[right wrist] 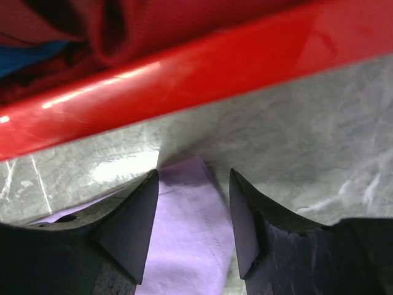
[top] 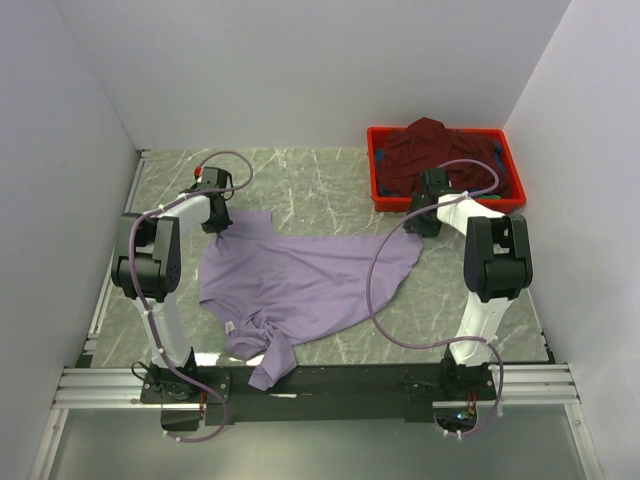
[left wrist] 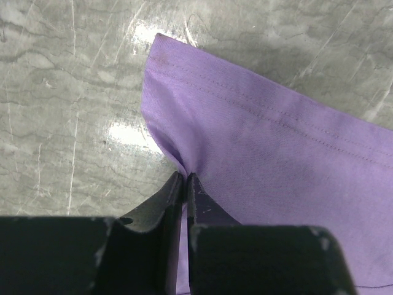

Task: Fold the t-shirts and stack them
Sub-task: Flatten the tshirt out

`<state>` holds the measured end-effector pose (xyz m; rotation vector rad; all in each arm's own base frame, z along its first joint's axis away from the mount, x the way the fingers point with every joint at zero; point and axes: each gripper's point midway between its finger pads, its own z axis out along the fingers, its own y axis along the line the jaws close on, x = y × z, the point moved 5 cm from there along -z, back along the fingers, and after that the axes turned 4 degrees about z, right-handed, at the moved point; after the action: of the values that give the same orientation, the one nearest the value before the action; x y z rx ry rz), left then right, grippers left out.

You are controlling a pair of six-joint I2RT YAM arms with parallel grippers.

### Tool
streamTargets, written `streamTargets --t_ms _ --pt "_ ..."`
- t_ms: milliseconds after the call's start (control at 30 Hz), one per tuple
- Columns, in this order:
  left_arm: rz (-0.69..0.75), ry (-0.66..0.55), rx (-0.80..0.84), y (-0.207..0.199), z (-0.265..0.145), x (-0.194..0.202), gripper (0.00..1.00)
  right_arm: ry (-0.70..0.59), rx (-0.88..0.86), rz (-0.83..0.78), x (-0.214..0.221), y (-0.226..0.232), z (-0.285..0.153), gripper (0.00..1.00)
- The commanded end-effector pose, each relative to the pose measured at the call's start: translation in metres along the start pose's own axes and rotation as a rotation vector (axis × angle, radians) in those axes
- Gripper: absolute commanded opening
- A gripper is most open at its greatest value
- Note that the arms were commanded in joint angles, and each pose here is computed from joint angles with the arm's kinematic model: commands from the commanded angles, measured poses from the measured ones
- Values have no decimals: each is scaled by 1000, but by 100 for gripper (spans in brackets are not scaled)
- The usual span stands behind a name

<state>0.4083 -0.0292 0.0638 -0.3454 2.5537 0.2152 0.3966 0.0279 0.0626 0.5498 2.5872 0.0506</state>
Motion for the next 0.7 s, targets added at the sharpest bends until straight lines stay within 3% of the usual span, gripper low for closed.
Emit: streamTargets --t_ms 0,400,600,667 --pt "9 10 7 0 -5 1 11 1 44 -63 -2 7 -1 56" --pt "7 -1 11 0 -9 -2 11 19 59 -79 -4 10 1 53" --pt "11 1 10 1 -9 -1 11 20 50 -79 -6 12 1 44" --pt "10 0 12 1 -9 -1 10 24 52 -84 -7 13 2 35"
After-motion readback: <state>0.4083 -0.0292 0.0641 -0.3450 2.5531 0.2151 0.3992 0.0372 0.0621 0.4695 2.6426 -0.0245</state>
